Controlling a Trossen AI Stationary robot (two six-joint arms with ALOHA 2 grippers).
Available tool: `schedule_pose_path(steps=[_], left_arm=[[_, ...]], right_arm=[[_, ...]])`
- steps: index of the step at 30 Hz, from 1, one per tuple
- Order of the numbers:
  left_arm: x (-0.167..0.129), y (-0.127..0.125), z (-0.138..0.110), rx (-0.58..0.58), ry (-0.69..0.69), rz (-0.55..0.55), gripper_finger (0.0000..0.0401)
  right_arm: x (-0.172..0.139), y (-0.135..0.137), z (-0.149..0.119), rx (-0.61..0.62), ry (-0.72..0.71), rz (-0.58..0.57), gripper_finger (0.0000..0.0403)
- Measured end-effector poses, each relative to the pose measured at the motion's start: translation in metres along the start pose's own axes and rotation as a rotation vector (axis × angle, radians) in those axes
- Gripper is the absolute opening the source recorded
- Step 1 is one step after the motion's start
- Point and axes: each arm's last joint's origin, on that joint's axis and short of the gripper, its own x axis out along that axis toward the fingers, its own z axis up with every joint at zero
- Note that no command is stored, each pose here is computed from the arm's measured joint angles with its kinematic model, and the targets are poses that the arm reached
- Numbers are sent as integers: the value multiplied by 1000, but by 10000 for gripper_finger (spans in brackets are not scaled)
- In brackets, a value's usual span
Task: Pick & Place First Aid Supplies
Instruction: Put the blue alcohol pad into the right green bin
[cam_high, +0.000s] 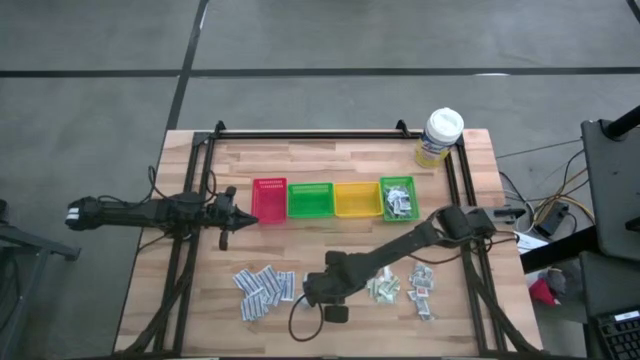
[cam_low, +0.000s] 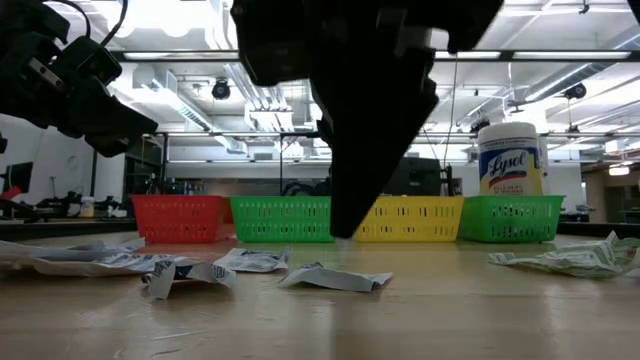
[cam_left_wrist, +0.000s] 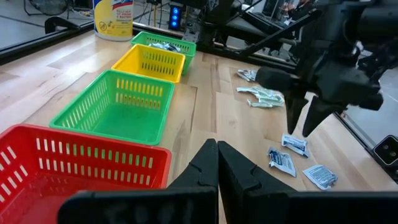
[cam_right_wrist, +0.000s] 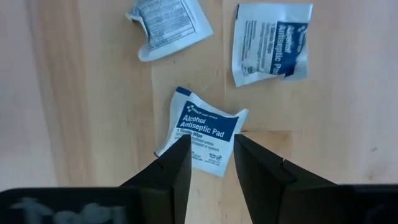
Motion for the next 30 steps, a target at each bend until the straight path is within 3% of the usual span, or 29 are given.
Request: schedule_pose_path(steps=[14, 20, 30], left_arm=[[0, 0, 0, 0, 0, 0, 0], [0, 0, 0, 0, 0, 0, 0], [0, 0, 0, 0, 0, 0, 0]], right_arm=[[7, -2, 1, -17, 7, 3, 106], [6, 3, 2, -16, 16, 91, 100], [13, 7, 0, 55, 29, 111, 104]])
